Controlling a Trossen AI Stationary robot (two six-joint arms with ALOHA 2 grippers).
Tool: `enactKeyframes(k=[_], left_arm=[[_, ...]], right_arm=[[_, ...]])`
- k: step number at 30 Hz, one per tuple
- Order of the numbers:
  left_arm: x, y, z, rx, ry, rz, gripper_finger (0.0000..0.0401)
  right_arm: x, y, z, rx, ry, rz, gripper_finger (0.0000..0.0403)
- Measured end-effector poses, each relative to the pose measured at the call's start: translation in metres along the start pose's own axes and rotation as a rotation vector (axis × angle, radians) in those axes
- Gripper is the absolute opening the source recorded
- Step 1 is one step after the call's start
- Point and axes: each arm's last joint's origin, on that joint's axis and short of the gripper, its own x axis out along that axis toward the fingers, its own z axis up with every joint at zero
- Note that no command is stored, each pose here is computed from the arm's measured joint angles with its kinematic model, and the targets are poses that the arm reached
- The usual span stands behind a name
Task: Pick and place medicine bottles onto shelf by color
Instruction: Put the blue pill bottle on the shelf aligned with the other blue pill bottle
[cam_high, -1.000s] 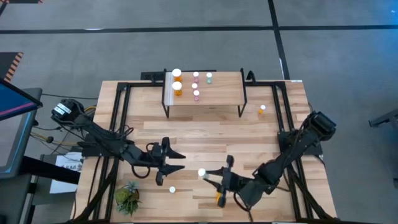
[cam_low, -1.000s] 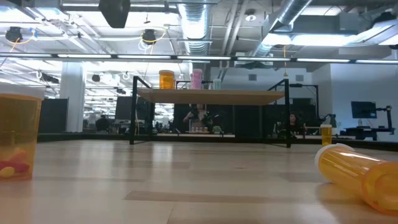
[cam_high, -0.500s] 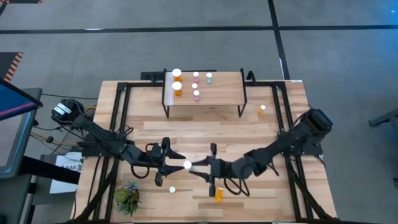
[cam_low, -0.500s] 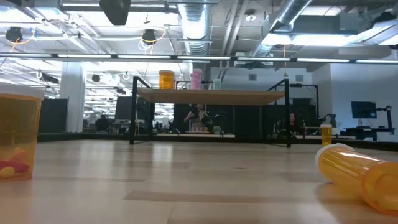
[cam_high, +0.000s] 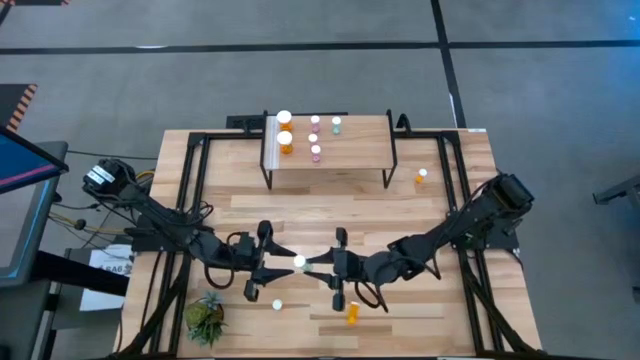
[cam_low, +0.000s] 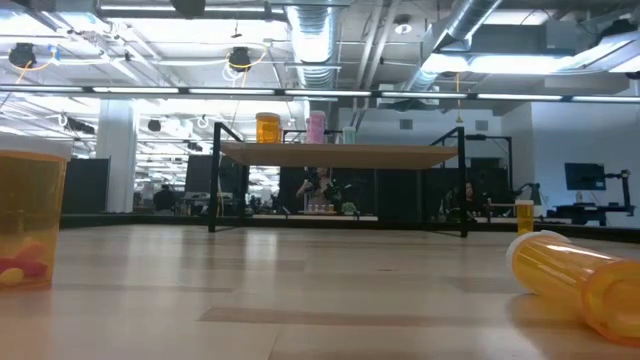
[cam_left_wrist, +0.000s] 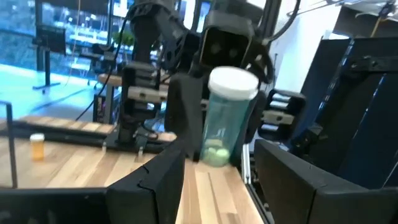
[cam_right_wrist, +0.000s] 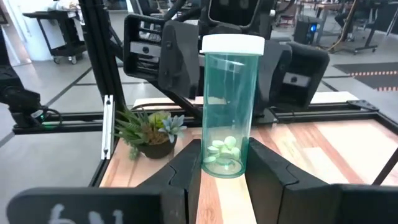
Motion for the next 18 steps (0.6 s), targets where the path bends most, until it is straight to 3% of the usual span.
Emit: enactKeyframes(k=[18], left_arm=[[-0.0014,-0.0027,0.0014,0.034,-0.019,0.011,0.0181]], right_arm=[[0.0017,-0.0027,0.0028,0.021,-0.024,-0.007,0.0123]])
